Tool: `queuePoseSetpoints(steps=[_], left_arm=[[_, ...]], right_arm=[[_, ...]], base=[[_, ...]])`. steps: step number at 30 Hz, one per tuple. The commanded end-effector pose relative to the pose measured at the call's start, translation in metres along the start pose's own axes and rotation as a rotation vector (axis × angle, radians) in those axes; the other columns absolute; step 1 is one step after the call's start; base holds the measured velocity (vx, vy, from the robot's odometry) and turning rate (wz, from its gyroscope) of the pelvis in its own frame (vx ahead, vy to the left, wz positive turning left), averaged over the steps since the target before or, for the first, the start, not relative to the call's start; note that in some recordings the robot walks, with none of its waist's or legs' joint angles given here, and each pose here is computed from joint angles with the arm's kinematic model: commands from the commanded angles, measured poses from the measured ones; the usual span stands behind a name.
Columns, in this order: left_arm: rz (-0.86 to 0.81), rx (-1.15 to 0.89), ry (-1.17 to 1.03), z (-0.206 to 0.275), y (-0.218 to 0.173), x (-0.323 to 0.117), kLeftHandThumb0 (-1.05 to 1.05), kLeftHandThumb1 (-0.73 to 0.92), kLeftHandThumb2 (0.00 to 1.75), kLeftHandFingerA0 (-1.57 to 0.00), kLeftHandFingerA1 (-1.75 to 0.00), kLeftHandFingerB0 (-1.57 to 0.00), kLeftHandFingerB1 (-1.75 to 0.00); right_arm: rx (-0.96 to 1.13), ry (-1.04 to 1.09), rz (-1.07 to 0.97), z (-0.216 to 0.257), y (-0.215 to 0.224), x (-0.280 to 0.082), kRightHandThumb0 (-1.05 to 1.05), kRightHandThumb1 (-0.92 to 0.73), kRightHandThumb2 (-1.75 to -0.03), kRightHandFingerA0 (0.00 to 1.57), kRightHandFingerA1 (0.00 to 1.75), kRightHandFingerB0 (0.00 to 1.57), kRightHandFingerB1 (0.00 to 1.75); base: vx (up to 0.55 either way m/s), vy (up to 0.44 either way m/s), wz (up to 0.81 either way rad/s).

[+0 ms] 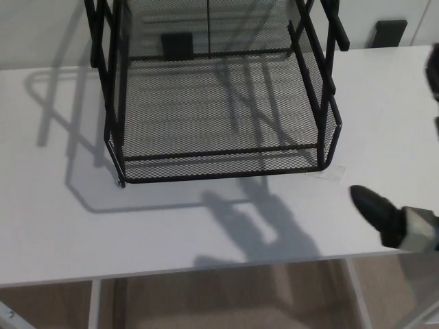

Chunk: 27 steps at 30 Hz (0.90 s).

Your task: The robot walks towards a file tray kept in the middle of a desk and uses its right hand to grab a tray and pulls it out towards itself

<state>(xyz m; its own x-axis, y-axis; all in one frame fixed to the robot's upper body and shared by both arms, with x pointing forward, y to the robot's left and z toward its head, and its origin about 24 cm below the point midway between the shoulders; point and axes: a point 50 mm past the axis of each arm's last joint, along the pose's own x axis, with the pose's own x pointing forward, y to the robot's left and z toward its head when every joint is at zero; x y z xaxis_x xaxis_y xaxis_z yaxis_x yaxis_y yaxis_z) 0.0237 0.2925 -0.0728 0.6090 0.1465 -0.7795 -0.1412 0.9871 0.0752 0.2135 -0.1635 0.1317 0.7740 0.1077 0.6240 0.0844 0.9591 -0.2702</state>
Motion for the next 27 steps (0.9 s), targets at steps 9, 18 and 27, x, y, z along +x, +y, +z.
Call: queuePoseSetpoints(steps=[9, 18, 27], left_arm=[[-0.001, 0.140, -0.098, 0.019, 0.002, 0.001, -0.29, 0.64, 0.59, -0.52, -0.43, -0.50, -0.40], [0.005, 0.150, -0.082, 0.015, 0.004, 0.002, -0.31, 0.63, 0.58, -0.53, -0.42, -0.51, -0.40], [-0.007, 0.111, -0.076, 0.015, 0.002, 0.001, -0.29, 0.62, 0.58, -0.51, -0.42, -0.49, -0.40]], right_arm=[[-1.016, -0.032, 0.603, 0.008, 0.110, 0.051, -0.64, -0.39, -0.81, 0.00, 0.09, 0.01, 0.28], [-1.104, -0.063, 0.629, 0.011, 0.121, 0.048, -0.78, -0.41, -0.57, 0.00, 0.10, 0.00, 0.31], [-1.156, -0.068, 0.673, 0.007, 0.135, 0.049, -0.77, -0.47, -0.86, 0.00, 0.00, 0.02, 0.24]], base=[[0.00, 0.000, 0.00], [0.00, 0.000, 0.00], [0.00, 0.000, 0.00]])
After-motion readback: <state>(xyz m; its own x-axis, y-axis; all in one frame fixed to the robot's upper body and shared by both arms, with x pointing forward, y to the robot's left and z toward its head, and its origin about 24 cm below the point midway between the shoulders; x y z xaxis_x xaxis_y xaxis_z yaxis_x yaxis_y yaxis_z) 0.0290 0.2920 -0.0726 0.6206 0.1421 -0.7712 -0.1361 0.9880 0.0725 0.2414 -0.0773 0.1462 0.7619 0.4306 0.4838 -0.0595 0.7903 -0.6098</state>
